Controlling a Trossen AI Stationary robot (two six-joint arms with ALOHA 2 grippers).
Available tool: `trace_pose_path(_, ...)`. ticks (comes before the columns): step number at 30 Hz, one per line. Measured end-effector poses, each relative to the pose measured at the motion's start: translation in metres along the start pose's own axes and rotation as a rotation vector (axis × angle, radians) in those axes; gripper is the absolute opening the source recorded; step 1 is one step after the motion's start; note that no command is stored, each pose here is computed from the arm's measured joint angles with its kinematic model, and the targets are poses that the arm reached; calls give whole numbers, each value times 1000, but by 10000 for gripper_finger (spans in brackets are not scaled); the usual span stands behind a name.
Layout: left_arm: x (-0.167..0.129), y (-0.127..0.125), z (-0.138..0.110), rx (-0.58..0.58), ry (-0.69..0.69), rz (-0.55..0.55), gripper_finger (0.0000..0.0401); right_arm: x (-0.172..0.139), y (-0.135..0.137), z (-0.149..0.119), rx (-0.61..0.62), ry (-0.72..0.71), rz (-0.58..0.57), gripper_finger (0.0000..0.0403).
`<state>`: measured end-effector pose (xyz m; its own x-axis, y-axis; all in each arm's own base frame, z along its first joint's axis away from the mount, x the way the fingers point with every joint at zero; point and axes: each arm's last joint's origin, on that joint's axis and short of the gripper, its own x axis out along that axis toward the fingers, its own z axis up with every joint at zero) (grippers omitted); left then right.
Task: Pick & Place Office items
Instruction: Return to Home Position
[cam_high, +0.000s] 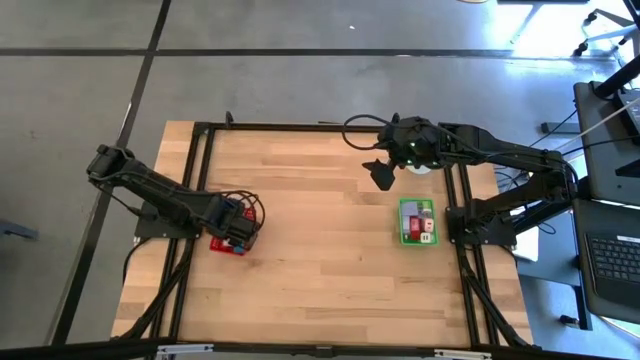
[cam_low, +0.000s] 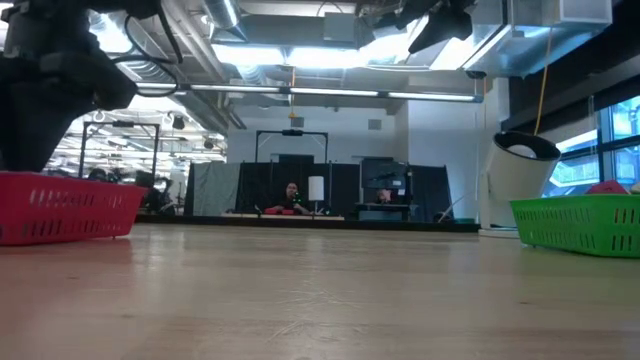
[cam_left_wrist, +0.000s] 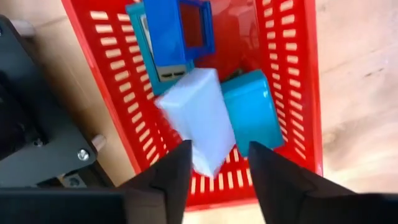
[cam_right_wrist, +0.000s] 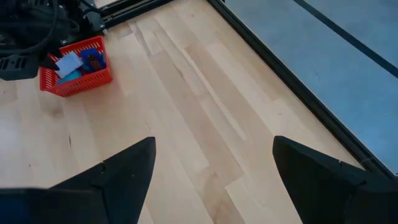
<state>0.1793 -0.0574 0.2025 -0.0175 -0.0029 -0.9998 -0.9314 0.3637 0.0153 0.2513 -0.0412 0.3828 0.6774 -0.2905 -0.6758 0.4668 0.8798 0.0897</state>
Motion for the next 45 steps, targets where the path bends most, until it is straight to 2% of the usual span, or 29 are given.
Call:
trace_pose_path(6, -9, -3, -1, 44, 44, -35, 206, 0, 0, 0, -4, 1, 0, 324)
trace_pose_path(11, -34, -15, 0, 138, 30, -132, 221, 0, 0, 0, -18, 2, -7, 324)
trace_pose_path(14, -54, -23, 1, 211, 4, -206, 219, -1, -3, -3, -32, 15, -85, 324)
trace_pose_path(19, -92, -34, 2, 369, -82, -343, 213, -6, -10, -11, -20, 32, -298, 324)
trace_pose_path(21, -104, -37, 2, 444, -106, -384, 213, -7, -9, -13, -35, 43, -316, 324)
trace_pose_path(23, -114, -38, 1, 545, -133, -417, 213, -7, -8, -15, -66, 68, -290, 324)
trace_pose_path(26, -120, -39, 0, 700, -184, -424, 212, -7, -2, -16, -63, 93, -160, 324)
trace_pose_path(30, -122, -41, 1, 670, -216, -430, 214, -8, 2, -14, -81, 97, -48, 324)
trace_pose_path(36, -126, -41, 11, 644, -273, -466, 212, -11, 4, -9, -133, 43, 16, 324)
trace_pose_path(41, -141, -44, 23, 676, -324, -638, 216, -11, 4, -8, -147, 29, -17, 324)
trace_pose_path(45, -158, -39, 21, 719, -491, -720, 216, -10, 4, -6, -173, 11, -19, 324)
